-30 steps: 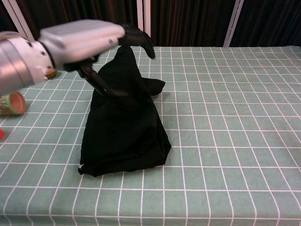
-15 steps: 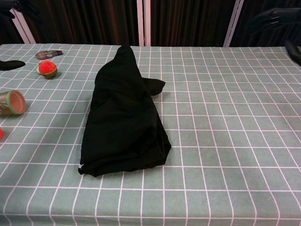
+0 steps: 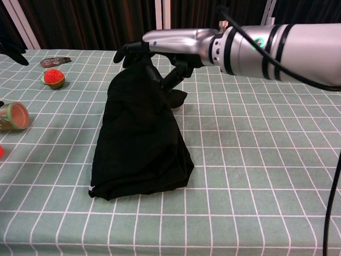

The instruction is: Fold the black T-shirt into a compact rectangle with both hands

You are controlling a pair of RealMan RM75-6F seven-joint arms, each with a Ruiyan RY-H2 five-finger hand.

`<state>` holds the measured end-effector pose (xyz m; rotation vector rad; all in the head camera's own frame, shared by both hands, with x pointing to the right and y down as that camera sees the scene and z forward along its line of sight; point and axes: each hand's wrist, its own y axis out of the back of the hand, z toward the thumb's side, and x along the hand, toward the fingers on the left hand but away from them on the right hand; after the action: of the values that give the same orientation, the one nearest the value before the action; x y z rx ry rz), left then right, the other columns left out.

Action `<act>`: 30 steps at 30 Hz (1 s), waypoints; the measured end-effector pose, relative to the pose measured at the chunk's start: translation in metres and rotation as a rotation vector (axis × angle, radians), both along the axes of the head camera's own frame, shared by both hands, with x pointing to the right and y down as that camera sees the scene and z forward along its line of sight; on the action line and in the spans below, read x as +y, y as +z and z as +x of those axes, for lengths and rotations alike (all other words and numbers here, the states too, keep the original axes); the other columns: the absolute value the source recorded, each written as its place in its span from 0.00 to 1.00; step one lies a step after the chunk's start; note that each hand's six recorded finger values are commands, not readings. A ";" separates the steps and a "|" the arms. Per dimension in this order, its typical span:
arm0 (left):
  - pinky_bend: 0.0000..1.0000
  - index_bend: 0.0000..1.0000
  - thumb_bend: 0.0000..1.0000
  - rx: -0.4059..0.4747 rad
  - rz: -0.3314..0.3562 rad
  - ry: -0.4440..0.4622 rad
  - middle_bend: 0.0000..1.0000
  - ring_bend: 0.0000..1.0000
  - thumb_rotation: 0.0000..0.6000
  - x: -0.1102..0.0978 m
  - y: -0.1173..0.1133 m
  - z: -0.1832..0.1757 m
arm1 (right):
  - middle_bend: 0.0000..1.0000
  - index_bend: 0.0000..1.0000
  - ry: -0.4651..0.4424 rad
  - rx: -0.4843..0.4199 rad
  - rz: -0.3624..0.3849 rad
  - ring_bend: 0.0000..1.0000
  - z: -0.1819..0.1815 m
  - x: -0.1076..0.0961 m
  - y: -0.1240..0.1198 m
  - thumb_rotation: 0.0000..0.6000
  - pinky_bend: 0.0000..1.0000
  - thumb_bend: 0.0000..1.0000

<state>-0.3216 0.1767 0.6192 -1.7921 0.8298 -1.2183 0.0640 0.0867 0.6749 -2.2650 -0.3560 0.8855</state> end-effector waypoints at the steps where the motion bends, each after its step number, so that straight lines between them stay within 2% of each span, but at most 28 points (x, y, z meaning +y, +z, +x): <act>1: 0.16 0.22 0.31 0.003 -0.004 -0.004 0.11 0.04 1.00 0.002 0.001 -0.002 | 0.14 0.12 0.015 0.021 -0.018 0.06 -0.001 -0.001 0.010 1.00 0.10 0.84; 7: 0.16 0.22 0.31 0.005 -0.024 -0.011 0.11 0.04 1.00 0.008 0.007 -0.008 | 0.14 0.12 0.061 0.154 -0.085 0.06 0.018 0.004 0.057 1.00 0.10 0.83; 12: 0.16 0.22 0.30 0.011 -0.034 -0.002 0.11 0.04 1.00 0.008 0.011 -0.005 | 0.14 0.11 0.073 0.218 -0.113 0.06 0.036 0.014 0.077 1.00 0.10 0.79; 15: 0.16 0.22 0.30 0.014 -0.028 -0.005 0.11 0.04 1.00 0.007 0.009 -0.004 | 0.14 0.11 0.086 0.197 -0.098 0.06 0.038 0.013 0.071 1.00 0.10 0.78; 21: 0.16 0.22 0.30 0.020 -0.019 -0.018 0.11 0.04 1.00 0.005 0.006 -0.006 | 0.14 0.11 0.092 0.070 -0.042 0.06 0.041 0.018 0.028 1.00 0.10 0.78; 25: 0.16 0.22 0.30 0.026 -0.025 -0.017 0.11 0.04 1.00 0.005 0.007 -0.004 | 0.15 0.11 0.039 -0.004 -0.025 0.06 0.051 0.036 -0.006 1.00 0.10 0.78; 30: 0.16 0.22 0.30 0.028 -0.036 -0.012 0.11 0.04 1.00 0.006 0.009 0.000 | 0.15 0.11 -0.025 -0.030 -0.085 0.06 0.066 0.073 -0.017 1.00 0.10 0.78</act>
<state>-0.3216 0.1832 0.6285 -1.8390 0.8411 -1.2255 0.1298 0.1598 0.6577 -2.3580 -0.3077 0.8690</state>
